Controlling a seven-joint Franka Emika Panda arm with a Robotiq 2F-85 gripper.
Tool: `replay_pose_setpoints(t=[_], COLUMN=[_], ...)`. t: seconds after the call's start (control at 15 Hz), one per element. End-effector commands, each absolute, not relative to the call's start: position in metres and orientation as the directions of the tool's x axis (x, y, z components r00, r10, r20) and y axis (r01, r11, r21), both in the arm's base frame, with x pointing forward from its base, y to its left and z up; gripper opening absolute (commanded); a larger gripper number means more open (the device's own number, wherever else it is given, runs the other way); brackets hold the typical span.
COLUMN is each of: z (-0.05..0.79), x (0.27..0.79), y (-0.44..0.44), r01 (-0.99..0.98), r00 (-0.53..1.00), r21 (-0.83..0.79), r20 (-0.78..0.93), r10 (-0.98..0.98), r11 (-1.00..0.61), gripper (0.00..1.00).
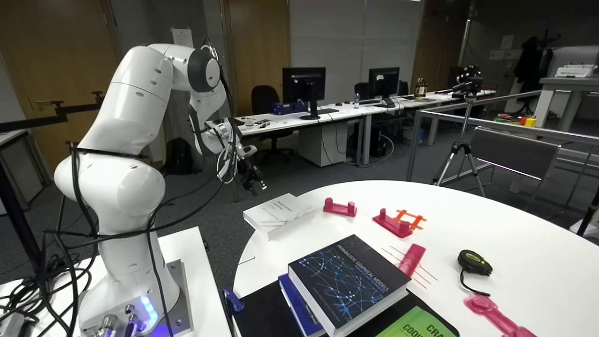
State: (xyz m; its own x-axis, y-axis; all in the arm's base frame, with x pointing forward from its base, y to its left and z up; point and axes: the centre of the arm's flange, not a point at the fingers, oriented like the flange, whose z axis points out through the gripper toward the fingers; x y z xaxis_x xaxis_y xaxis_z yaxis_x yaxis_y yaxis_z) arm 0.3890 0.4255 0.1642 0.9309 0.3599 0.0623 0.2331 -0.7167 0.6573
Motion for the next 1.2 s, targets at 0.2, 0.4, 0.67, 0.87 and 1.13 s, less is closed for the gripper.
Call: replay_pose_setpoints(t=[0.2,0.4,0.67,0.87,1.13], z=[0.125,0.113,0.1,0.094,0.087], x=[0.39,0.388,0.391,0.392,0.392], y=[0.438,0.435,0.435,0.436,0.438], r01=[0.198,0.195,0.185,0.177,0.172], r00=[0.935,0.939,0.935,0.93,0.928], r21=[0.754,0.785,0.819,0.844,0.875], r20=[0.046,0.023,0.024,0.025,0.011], r10=[0.351,0.343,0.354,0.366,0.374], r11=[-0.626,-0.588,-0.543,-0.507,-0.453], gripper=[1.0,1.0,1.0,1.0,1.0])
